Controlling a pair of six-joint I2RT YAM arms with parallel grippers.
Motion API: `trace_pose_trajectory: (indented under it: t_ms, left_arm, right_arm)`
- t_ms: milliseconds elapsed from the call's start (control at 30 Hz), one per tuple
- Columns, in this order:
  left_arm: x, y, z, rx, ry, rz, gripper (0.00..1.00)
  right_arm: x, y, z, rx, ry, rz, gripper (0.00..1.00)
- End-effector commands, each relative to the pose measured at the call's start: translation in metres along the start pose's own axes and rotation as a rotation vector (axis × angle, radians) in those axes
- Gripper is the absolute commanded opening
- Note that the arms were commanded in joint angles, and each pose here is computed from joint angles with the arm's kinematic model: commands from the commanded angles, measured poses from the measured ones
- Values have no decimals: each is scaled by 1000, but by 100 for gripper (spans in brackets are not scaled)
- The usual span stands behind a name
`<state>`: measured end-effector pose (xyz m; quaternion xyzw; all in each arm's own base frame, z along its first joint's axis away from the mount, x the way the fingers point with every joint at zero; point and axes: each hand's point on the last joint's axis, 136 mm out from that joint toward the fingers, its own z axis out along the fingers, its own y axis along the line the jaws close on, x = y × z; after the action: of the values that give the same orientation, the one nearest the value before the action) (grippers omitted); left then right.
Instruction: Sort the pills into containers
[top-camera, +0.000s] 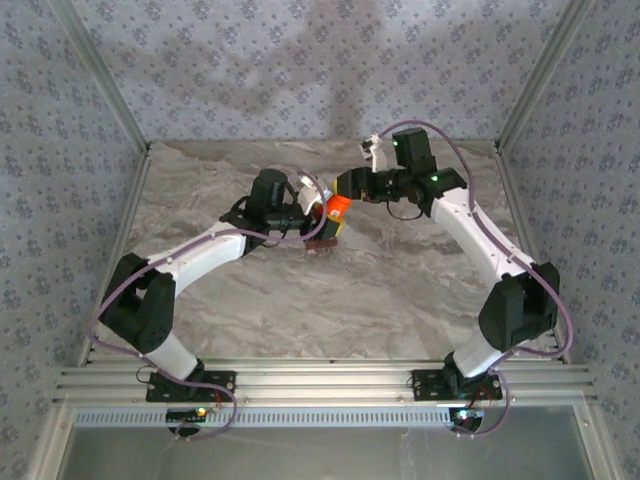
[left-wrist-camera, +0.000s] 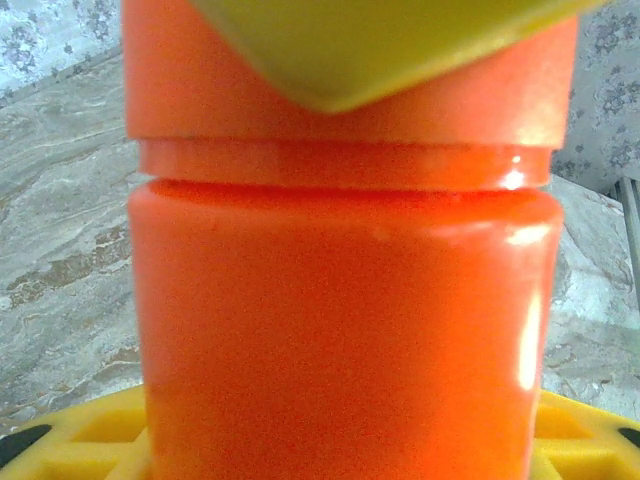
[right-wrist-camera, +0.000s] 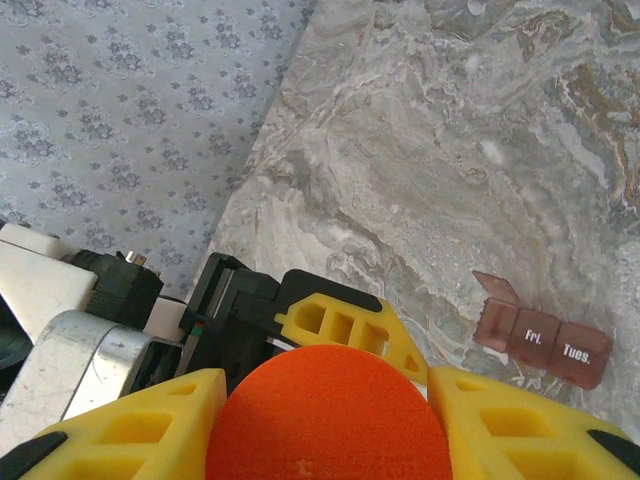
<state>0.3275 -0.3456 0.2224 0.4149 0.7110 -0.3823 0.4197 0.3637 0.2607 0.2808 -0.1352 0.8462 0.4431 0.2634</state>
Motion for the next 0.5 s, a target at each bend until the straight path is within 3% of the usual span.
trace_pose_trajectory:
  t_ms: [0, 167, 333, 400, 467]
  left_arm:
    - [-50, -4, -19, 1, -137, 77, 0]
    - [-53, -6, -21, 18, -143, 76, 0]
    - [-57, -13, -28, 93, -148, 52, 0]
    - [-57, -14, -29, 111, -138, 46, 0]
    - [-55, -15, -29, 117, -120, 45, 0]
  right_arm:
    - [15, -19, -8, 41, 22, 67, 40]
    - [17, -15, -10, 10, 23, 0, 38]
    - [29, -22, -16, 2, 54, -229, 36]
    - [24, -30, -20, -13, 33, -215, 37]
    - [9, -33, -23, -26, -4, -163, 44]
